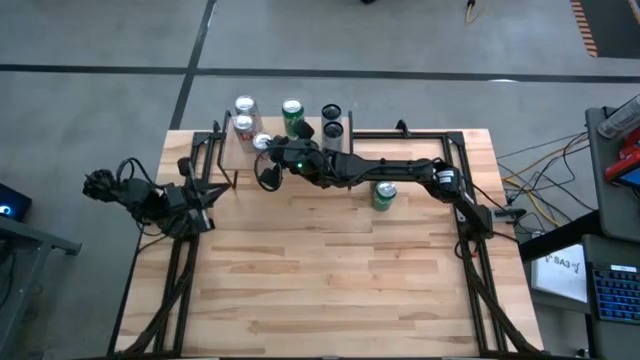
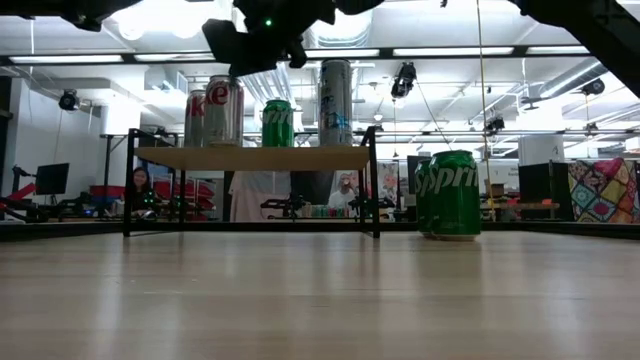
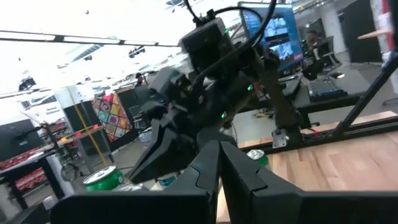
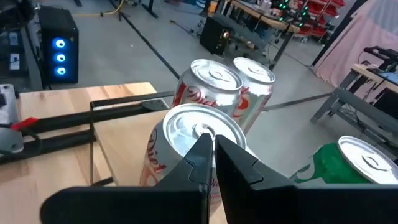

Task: Place canned beverage on shelf
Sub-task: Put the red-silver soda can aligned with the other red-silver soda cans on the shelf

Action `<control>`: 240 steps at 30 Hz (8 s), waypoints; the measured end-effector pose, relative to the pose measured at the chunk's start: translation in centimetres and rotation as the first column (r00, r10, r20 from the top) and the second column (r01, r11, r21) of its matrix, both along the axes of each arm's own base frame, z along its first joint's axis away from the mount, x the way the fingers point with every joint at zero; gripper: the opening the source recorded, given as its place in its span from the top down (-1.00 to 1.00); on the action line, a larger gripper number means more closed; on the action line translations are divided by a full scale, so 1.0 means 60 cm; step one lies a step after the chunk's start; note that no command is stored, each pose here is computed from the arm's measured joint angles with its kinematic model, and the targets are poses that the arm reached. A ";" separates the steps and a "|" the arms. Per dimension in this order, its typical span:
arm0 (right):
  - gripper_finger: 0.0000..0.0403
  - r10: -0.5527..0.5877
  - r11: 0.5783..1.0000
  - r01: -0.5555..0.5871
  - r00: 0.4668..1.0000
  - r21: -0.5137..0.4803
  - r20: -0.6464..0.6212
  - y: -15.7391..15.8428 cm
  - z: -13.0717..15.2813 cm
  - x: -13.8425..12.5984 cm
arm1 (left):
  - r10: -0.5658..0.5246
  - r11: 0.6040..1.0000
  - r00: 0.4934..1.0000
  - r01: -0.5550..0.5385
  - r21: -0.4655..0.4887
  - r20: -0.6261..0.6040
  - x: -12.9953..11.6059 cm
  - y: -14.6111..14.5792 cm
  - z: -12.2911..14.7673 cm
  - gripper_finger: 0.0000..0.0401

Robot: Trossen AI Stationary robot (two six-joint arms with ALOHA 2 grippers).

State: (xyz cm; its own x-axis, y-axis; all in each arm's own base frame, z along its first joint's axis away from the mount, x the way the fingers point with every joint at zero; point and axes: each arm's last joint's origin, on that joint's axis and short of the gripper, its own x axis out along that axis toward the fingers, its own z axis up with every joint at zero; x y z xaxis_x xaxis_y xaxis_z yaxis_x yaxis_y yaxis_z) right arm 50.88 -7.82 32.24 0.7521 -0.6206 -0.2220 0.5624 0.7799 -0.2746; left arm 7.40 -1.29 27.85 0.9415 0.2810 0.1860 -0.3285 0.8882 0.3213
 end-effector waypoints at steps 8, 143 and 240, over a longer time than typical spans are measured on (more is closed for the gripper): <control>0.94 0.001 1.000 -0.001 1.000 0.003 0.009 0.000 0.000 0.001 | 0.073 0.997 0.997 -0.074 -0.007 -0.017 0.001 0.002 -0.001 1.00; 0.94 0.293 0.918 -0.198 0.923 0.344 -0.250 0.086 0.206 -0.408 | 0.217 0.890 0.585 -0.447 -0.088 -0.781 0.191 0.203 0.188 1.00; 0.94 0.313 0.915 -0.209 0.908 0.346 -0.280 0.094 0.196 -0.404 | 0.188 0.835 0.664 -0.496 -0.238 -0.724 0.251 0.207 0.149 1.00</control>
